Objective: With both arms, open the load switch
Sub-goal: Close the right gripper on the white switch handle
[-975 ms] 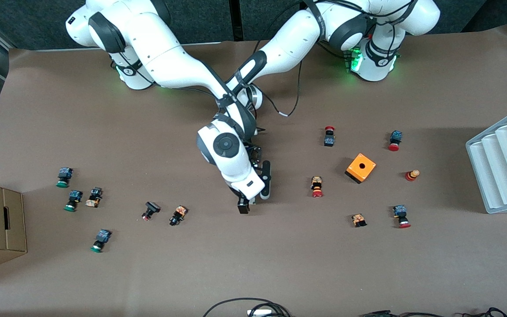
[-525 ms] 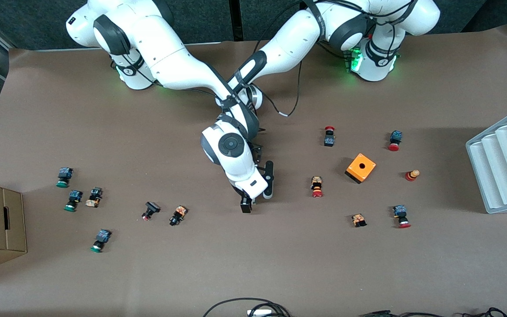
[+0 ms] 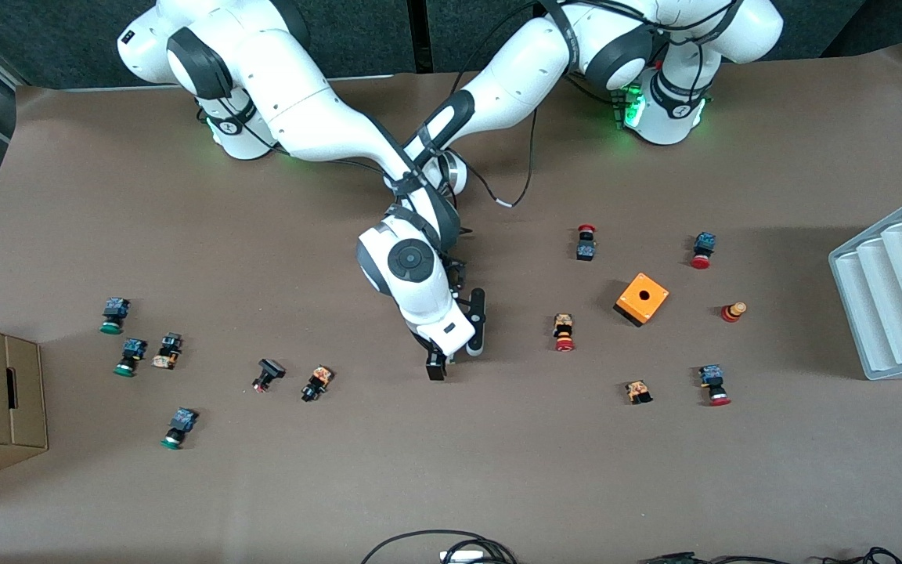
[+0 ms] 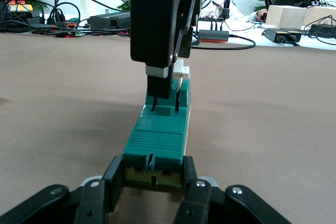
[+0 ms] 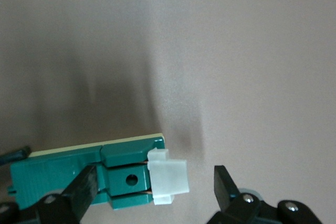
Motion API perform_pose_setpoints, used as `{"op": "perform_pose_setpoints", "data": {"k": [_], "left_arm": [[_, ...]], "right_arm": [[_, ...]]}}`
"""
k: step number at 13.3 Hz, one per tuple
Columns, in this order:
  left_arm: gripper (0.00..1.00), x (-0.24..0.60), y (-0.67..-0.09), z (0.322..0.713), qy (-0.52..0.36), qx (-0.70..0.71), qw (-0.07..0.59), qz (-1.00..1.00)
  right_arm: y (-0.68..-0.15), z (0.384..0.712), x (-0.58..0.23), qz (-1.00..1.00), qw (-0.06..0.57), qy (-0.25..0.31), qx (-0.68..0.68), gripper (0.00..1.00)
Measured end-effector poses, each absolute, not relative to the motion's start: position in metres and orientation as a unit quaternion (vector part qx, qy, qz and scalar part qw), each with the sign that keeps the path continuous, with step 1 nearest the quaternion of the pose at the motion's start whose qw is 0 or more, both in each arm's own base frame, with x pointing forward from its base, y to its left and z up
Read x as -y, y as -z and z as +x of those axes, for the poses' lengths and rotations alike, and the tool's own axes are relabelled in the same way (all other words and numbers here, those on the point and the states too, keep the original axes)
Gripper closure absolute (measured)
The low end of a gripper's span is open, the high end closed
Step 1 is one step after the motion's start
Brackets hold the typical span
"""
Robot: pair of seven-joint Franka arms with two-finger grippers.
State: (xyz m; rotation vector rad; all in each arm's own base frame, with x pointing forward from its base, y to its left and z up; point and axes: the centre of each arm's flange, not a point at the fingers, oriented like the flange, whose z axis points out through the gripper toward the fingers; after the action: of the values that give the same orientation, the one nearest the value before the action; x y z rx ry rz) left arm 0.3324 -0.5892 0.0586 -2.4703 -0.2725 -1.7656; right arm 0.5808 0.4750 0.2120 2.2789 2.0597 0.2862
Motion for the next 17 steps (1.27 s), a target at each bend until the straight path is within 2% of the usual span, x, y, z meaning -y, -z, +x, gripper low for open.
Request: {"op": "perform_pose_setpoints", "data": {"k": [6,7,15,17], "left_arm": [[0.51,0.5892,-0.0586,0.3324,0.579,0.089,0.046,-0.809],[0.51,0.5892,-0.0586,0.3324,0.579,0.089,0.046,-0.809],[0.51,0.5892,-0.0586,0.3324,0.579,0.090,0.046,-0.809],[0.51,0.5892,-0.0586,0.3324,0.579,0.090,0.046,-0.809]], "right_arm": [[-0.2027,0.5797,-0.4739,0.739,0.029,-0.087,-0.668,0.06],[-0.2033,0.5799,-0.4742,0.739,0.029,-0.088,-0.668,0.12],[-0.2051,0.5759,-0.4808,0.737,0.028,-0.090,-0.669,0.18],[-0.2052,0.5748,-0.4821,0.737,0.028,-0.090,-0.670,0.22]]}}
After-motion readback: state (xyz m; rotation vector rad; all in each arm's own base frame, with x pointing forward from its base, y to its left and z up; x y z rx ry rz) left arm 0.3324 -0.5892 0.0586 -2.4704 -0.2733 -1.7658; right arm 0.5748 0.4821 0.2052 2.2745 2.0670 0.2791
